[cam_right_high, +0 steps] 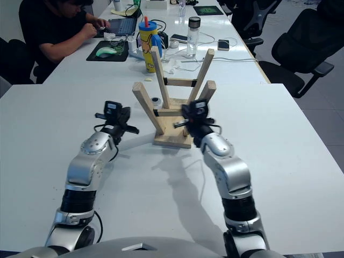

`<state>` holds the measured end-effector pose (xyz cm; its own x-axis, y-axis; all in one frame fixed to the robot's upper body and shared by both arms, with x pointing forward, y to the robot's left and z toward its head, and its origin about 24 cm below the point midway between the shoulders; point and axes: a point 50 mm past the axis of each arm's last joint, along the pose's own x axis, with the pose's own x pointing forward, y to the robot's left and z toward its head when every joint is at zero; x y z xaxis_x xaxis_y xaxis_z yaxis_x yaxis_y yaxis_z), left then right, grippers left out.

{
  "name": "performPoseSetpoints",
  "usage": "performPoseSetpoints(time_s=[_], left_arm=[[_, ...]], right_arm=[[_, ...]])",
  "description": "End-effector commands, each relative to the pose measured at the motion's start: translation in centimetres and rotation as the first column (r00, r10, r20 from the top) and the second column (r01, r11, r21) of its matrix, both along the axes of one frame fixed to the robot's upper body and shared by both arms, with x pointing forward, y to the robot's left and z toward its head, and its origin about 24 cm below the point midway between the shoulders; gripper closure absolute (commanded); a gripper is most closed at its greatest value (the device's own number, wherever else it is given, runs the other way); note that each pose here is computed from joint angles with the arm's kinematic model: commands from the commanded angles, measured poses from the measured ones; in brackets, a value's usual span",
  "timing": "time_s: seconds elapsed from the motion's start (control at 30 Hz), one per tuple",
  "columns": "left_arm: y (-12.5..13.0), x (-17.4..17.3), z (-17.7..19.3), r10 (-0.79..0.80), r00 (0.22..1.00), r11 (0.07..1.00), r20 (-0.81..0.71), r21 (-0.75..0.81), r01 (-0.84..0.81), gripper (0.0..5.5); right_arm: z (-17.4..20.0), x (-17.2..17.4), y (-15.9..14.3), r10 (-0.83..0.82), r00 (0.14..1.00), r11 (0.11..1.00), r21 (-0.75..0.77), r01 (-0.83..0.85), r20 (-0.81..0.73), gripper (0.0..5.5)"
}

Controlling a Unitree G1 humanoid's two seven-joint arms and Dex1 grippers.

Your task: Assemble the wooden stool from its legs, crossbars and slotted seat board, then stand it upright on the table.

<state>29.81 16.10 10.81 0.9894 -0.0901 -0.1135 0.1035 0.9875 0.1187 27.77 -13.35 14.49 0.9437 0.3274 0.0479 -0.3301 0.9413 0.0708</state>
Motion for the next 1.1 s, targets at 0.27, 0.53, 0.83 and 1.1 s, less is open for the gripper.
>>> performPoseSetpoints(time_s=[0.27,0.53,0.83,1.1], left_arm=[[-0.6,-0.2,2.4,0.029,0.984,0.999,0.174,-0.020,-0.026,5.49],[-1.7,-0.3,4.1,0.030,0.962,0.999,0.271,-0.052,-0.017,5.49],[-9.8,-0.4,1.9,-0.420,0.903,0.907,0.088,0.010,0.421,5.49],[-5.9,0.6,-0.5,-0.241,0.969,0.958,-0.050,0.147,0.246,5.49]], right_arm=[[8.6,-0.9,-5.3,-0.284,0.835,0.957,0.185,0.222,0.471,5.50],[3.5,2.7,-10.1,-0.432,0.895,0.894,0.176,0.411,0.108,5.50],[3.1,1.6,-0.2,0.271,0.961,0.959,0.067,-0.275,0.058,5.50],[-2.0,-0.2,0.1,0.356,0.904,0.922,-0.070,-0.381,-0.236,5.50]])
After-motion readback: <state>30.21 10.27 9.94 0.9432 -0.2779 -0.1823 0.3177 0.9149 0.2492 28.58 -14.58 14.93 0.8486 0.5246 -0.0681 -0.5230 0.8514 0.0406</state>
